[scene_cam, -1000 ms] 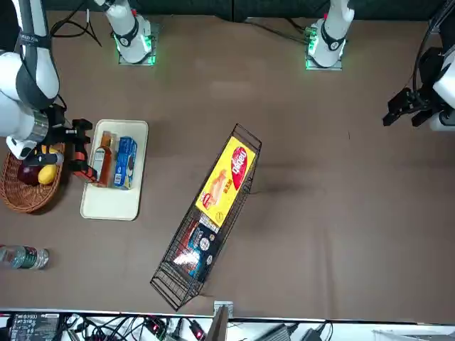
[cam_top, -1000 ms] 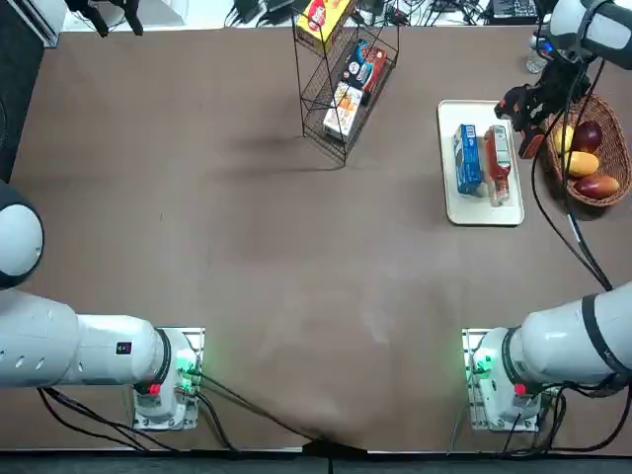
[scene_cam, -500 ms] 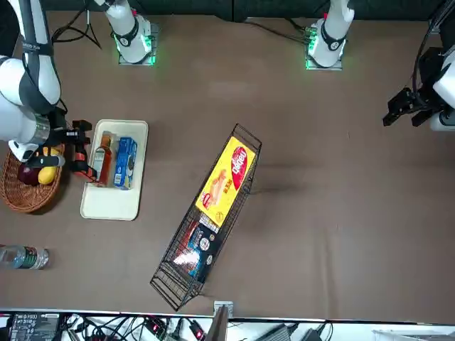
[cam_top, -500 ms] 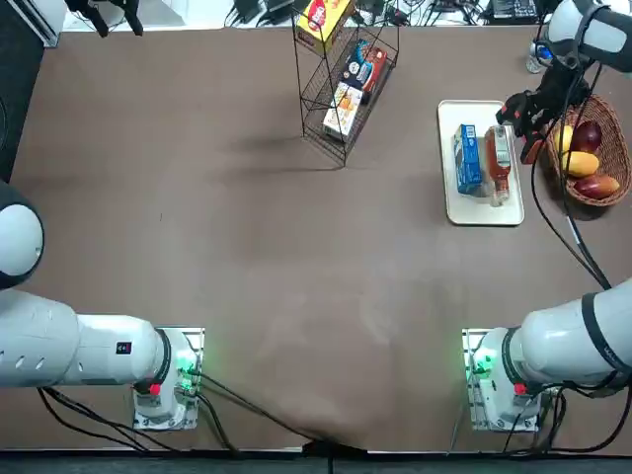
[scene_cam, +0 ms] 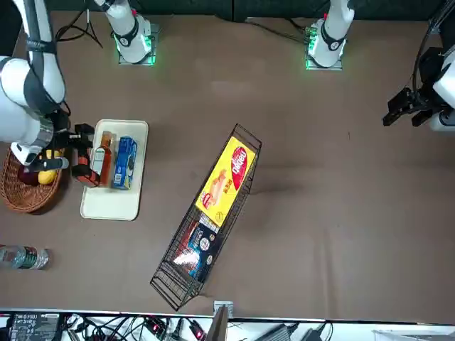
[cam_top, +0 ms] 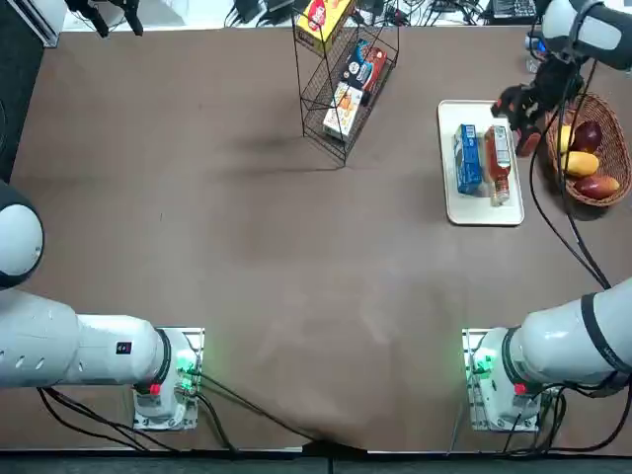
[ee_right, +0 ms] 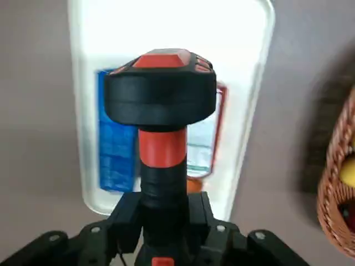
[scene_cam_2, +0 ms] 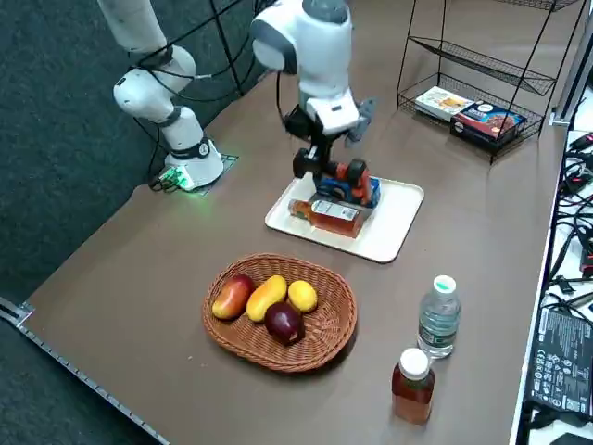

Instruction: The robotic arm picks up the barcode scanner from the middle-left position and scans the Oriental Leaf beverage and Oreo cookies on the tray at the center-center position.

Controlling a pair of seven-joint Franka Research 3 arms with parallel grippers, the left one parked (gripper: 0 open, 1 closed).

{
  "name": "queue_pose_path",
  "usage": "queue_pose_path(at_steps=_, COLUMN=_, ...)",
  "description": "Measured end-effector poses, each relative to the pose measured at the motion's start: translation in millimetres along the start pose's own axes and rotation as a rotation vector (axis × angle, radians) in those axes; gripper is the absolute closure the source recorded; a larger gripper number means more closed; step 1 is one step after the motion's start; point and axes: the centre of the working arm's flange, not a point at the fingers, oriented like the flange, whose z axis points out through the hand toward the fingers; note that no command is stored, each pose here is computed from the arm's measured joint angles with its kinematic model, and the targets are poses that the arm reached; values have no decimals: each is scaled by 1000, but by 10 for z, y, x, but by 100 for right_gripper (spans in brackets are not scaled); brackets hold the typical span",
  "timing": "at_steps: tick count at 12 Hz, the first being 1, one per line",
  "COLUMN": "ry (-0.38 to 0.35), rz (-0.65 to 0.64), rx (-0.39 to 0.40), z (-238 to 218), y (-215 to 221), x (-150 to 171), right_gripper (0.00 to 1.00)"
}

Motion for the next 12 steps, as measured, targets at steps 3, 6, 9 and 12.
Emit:
queue_pose_path(at_steps=3, ry=38, rz=-16, rx=-19, z=-192, y=-752, x=135, right_gripper=57)
queue_pose_path(at_steps=6, ry=62, rz=-16, rx=3, z=-160, y=-1581, x=180, right_gripper=57)
queue_pose_path(at_steps=9, ry=85, rz=12, rx=-2, z=-11, y=-2110, x=205, right_gripper=57)
queue_pose_path(at_steps=12, ry=141, rz=94, rx=-2, z=353, y=-2755, x=269, right_gripper=57)
